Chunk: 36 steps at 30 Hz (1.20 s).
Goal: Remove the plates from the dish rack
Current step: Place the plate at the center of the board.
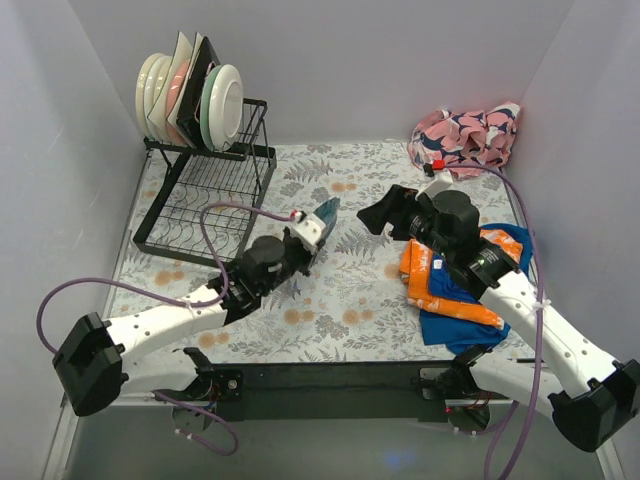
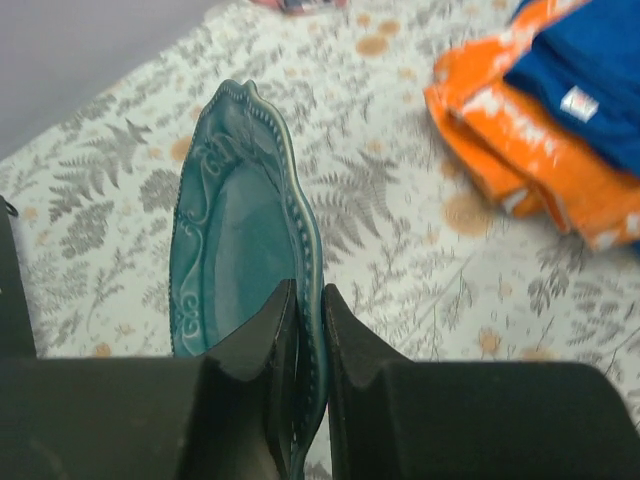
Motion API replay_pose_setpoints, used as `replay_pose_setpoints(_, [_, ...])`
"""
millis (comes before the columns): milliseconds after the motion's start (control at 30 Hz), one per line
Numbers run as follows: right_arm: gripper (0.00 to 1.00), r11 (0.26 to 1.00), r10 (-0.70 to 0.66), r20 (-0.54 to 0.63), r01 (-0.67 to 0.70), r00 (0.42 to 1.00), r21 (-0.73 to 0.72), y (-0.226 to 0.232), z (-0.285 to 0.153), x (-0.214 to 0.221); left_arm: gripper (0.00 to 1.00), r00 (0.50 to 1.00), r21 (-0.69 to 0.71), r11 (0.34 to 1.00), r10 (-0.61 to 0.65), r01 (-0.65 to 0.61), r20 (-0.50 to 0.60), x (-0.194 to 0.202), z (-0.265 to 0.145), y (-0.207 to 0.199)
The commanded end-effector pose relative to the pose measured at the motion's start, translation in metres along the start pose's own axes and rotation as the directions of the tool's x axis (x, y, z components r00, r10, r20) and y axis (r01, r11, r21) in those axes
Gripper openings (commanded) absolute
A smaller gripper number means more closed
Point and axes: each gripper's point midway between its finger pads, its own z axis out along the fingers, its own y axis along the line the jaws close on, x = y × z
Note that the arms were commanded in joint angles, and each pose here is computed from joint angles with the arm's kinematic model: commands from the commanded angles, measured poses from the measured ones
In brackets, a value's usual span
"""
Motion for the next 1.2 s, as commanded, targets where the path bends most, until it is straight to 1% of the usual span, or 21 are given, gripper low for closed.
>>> replay_pose_setpoints(0, [0.87,0.991,0.029,-0.046,-0.035,0.999,-0.129,0.028,0.009,-0.012,0.00,0.976,-0.228,0.970,0.131,-0.089,0.176,-0.044,-0.006,0.010])
replay_pose_setpoints(33, [0.87,0.988,0.031,-0.085,-0.044,0.996,-0.146,0.029,0.015,-0.004,0.00,0.969,-0.244,0.958,0.195,-0.154,0.154,-0.039,-0.005,0.006])
replay_pose_setpoints(67, [0.86,0.987,0.034,-0.101,-0.049,0.994,-0.155,0.030,0.017,-0.001,0.00,0.967,-0.266,0.948,0.217,-0.175,0.135,-0.031,-0.006,0.005])
replay_pose_setpoints(100, [0.85,0.986,0.034,-0.118,-0.052,0.992,-0.157,0.029,0.021,0.004,0.00,0.962,-0.252,0.949,0.232,-0.191,0.144,-0.029,-0.002,-0.007])
replay_pose_setpoints(233, [0.83,0.989,0.049,-0.210,-0.077,0.976,-0.124,0.013,0.036,0.032,0.00,0.951,-0.232,0.941,0.281,-0.246,0.128,-0.021,0.003,-0.024])
replay_pose_setpoints(433, [0.81,0.995,0.074,-0.274,-0.087,0.959,-0.038,-0.014,0.052,0.061,0.00,0.933,-0.214,0.922,0.347,-0.322,0.093,0.000,0.014,-0.041])
replay_pose_setpoints(533, [0.77,0.995,0.081,-0.312,-0.093,0.947,-0.021,-0.021,0.059,0.073,0.00,0.924,-0.204,0.915,0.372,-0.349,0.087,0.007,0.017,-0.048])
replay_pose_setpoints(600, [0.72,0.995,0.087,-0.338,-0.101,0.937,-0.026,-0.022,0.061,0.081,0.00,0.919,-0.187,0.909,0.390,-0.373,0.064,0.017,0.021,-0.054])
replay_pose_setpoints(633, [0.68,0.994,0.090,-0.350,-0.106,0.933,-0.026,-0.023,0.063,0.085,0.00,0.913,-0.189,0.902,0.404,-0.388,0.053,0.019,0.024,-0.054])
replay_pose_setpoints(667, [0.61,0.993,0.092,-0.362,-0.112,0.928,-0.035,-0.024,0.064,0.089,0.00,0.907,-0.183,0.894,0.419,-0.408,0.026,0.029,0.027,-0.056])
replay_pose_setpoints(733, [0.56,0.992,0.102,-0.371,-0.122,0.923,-0.031,-0.027,0.068,0.095,0.00,0.893,-0.194,0.877,0.450,-0.439,0.013,0.033,0.028,-0.055])
replay_pose_setpoints(800, [0.55,0.991,0.121,-0.393,-0.133,0.912,-0.003,-0.035,0.071,0.106,0.00,0.882,-0.203,0.865,0.470,-0.458,0.013,0.038,0.029,-0.059])
replay_pose_setpoints(833, [0.54,0.991,0.126,-0.398,-0.135,0.909,0.005,-0.037,0.072,0.108,0.00,0.867,-0.214,0.848,0.498,-0.485,0.006,0.039,0.028,-0.057])
replay_pose_setpoints(867, [0.51,0.991,0.129,-0.401,-0.134,0.907,0.016,-0.040,0.073,0.110,0.00,0.875,-0.247,0.850,0.484,-0.465,0.021,0.036,0.027,-0.054])
replay_pose_setpoints(900, [0.48,0.990,0.136,-0.414,-0.134,0.900,0.034,-0.046,0.075,0.117,0.00,0.858,-0.249,0.832,0.514,-0.496,0.009,0.040,0.027,-0.054])
replay_pose_setpoints(933, [0.44,0.990,0.139,-0.411,-0.132,0.901,0.047,-0.049,0.076,0.118,0.00,0.853,-0.253,0.826,0.523,-0.504,0.006,0.041,0.027,-0.054])
replay_pose_setpoints(967, [0.38,0.990,0.139,-0.418,-0.127,0.898,0.057,-0.053,0.077,0.122,0.00,0.849,-0.257,0.821,0.529,-0.511,0.002,0.042,0.027,-0.053])
replay_pose_setpoints(1033, [0.37,0.988,0.151,-0.437,-0.130,0.887,0.078,-0.060,0.080,0.130,0.00,0.847,-0.250,0.820,0.532,-0.514,0.004,0.044,0.027,-0.056])
replay_pose_setpoints(1067, [0.30,0.989,0.150,-0.438,-0.134,0.886,0.068,-0.059,0.082,0.131,0.00,0.846,-0.247,0.822,0.532,-0.514,0.011,0.043,0.028,-0.057])
replay_pose_setpoints(1133, [0.12,0.987,0.161,-0.457,-0.147,0.875,0.067,-0.061,0.081,0.139,0.00,0.845,-0.231,0.823,0.534,-0.518,0.007,0.047,0.029,-0.060])
replay_pose_setpoints(1167, [0.02,0.988,0.153,-0.433,-0.150,0.888,0.043,-0.058,0.085,0.134,0.00,0.844,-0.223,0.822,0.537,-0.524,-0.002,0.050,0.029,-0.061])
